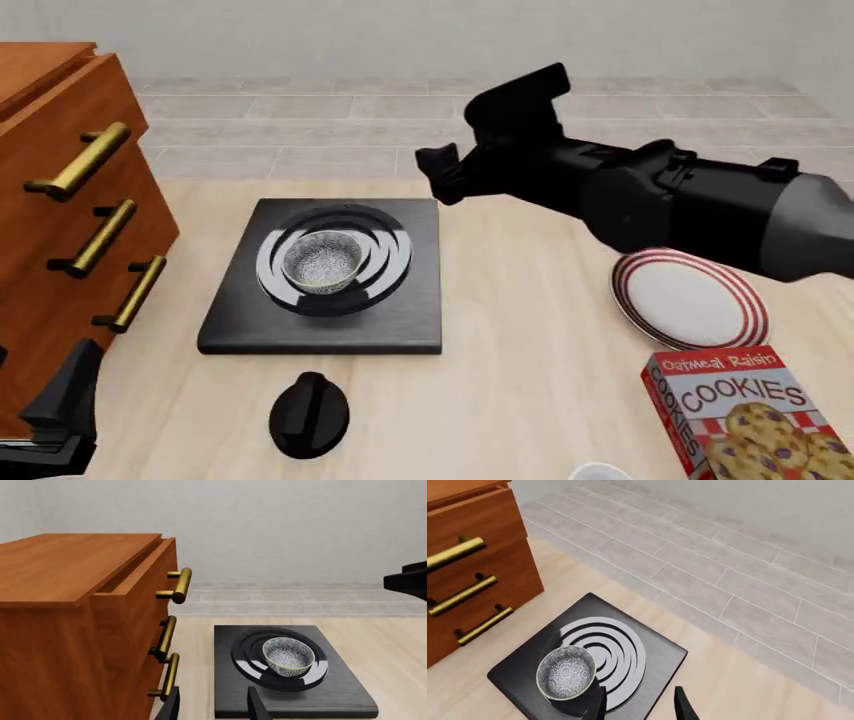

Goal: Pick the akita bowl on the stove and place it on the plate.

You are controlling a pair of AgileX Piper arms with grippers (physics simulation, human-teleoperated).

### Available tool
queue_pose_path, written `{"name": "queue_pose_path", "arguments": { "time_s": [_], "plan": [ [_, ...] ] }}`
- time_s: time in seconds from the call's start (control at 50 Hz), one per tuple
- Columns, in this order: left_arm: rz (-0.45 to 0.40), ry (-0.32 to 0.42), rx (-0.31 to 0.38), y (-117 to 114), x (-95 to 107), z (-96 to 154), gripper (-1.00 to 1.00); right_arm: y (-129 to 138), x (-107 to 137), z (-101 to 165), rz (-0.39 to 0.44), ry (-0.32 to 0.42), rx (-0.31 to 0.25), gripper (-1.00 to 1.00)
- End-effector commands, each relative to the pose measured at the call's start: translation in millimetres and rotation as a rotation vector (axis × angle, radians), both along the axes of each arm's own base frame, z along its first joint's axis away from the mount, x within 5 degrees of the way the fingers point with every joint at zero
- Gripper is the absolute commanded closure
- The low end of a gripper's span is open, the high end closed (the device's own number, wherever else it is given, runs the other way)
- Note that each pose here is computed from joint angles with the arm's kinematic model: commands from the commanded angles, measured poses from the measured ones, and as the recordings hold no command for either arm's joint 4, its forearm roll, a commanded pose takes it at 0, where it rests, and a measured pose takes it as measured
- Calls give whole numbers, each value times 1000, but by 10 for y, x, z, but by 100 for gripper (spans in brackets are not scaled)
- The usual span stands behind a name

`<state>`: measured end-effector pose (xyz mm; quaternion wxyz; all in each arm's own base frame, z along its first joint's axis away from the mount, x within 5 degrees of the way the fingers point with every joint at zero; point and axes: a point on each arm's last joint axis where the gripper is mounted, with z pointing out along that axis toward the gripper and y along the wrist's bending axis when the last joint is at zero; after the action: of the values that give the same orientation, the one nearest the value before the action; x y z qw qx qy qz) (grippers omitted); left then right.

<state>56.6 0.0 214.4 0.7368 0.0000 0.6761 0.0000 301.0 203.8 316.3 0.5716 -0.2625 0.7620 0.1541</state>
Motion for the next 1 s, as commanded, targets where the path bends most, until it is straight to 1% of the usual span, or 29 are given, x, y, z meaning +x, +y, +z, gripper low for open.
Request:
{"name": "queue_pose_path", "arguments": {
  "time_s": [0.02,0.1,0.16,0.2,0.4,0.42,0.62,0.72,0.74,0.78,1.0],
  "plan": [
    [0,0,0,0,0,0,-100,211,57,-21,32,31,-2,-100],
    [0,0,0,0,0,0,-100,263,65,-17,40,35,4,-100],
    [0,0,0,0,0,0,-100,325,55,-30,54,37,0,-100],
    [0,0,0,0,0,0,-100,360,60,-37,65,32,-13,-100],
    [0,0,0,0,0,0,-100,509,146,-64,74,54,-4,-100],
    [0,0,0,0,0,0,-100,533,169,-85,78,52,-13,-100],
    [0,0,0,0,0,0,-100,619,226,-197,83,78,-27,-100],
    [0,0,0,0,0,0,-100,672,233,-235,87,97,-26,-100],
    [0,0,0,0,0,0,-100,692,228,-248,97,92,-41,-100],
    [0,0,0,0,0,0,-100,701,237,-246,93,99,-33,-100],
    [0,0,0,0,0,0,-100,831,217,-324,117,119,-45,-100]
  ]
}}
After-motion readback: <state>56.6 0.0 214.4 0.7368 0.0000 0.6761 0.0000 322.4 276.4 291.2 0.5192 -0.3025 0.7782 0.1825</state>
